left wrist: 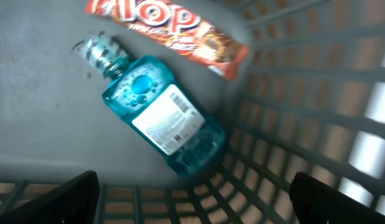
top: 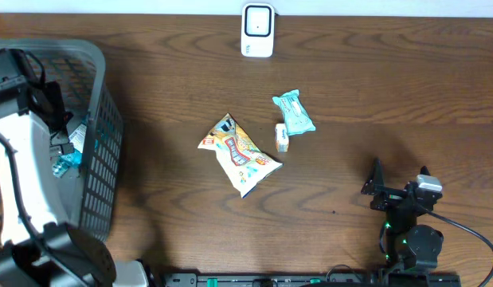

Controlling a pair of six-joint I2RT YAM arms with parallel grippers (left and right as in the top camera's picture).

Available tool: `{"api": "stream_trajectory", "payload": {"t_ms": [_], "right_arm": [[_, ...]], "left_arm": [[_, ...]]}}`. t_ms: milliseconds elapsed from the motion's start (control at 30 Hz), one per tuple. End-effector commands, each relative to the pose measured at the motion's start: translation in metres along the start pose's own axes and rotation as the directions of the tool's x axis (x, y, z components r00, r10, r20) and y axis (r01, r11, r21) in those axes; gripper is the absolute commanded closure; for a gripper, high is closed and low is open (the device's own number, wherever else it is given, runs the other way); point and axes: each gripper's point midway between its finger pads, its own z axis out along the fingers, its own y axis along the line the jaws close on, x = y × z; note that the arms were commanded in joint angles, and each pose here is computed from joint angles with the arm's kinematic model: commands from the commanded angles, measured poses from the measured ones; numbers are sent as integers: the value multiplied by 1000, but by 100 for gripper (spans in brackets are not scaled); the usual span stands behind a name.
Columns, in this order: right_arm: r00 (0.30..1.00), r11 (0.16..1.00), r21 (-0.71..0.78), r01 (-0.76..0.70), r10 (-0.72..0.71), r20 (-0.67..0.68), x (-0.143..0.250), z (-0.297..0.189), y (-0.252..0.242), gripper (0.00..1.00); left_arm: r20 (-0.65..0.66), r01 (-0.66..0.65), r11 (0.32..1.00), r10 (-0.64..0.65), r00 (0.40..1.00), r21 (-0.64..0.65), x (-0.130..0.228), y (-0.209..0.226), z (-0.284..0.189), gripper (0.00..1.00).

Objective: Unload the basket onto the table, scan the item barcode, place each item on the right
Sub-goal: 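Grasp the blue Listerine bottle in the basket and lift it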

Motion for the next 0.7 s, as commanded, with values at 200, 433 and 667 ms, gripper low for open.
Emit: {"api": "stream_trajectory", "payload": {"t_ms": [200,433,667], "right_arm": [[1000,1000,10,11,-11,1,0,0,-2,1],[1000,1000,10,11,-11,1,0,0,-2,1],[1000,1000,10,11,-11,1,0,0,-2,1]], "left_arm": [[81,396,891,-388,918,-224,-3,35,60,2],[164,544,779,-520,838,-311,4,59,76,2],[198,560,761,-524,828,-329,3,63,105,2]]}}
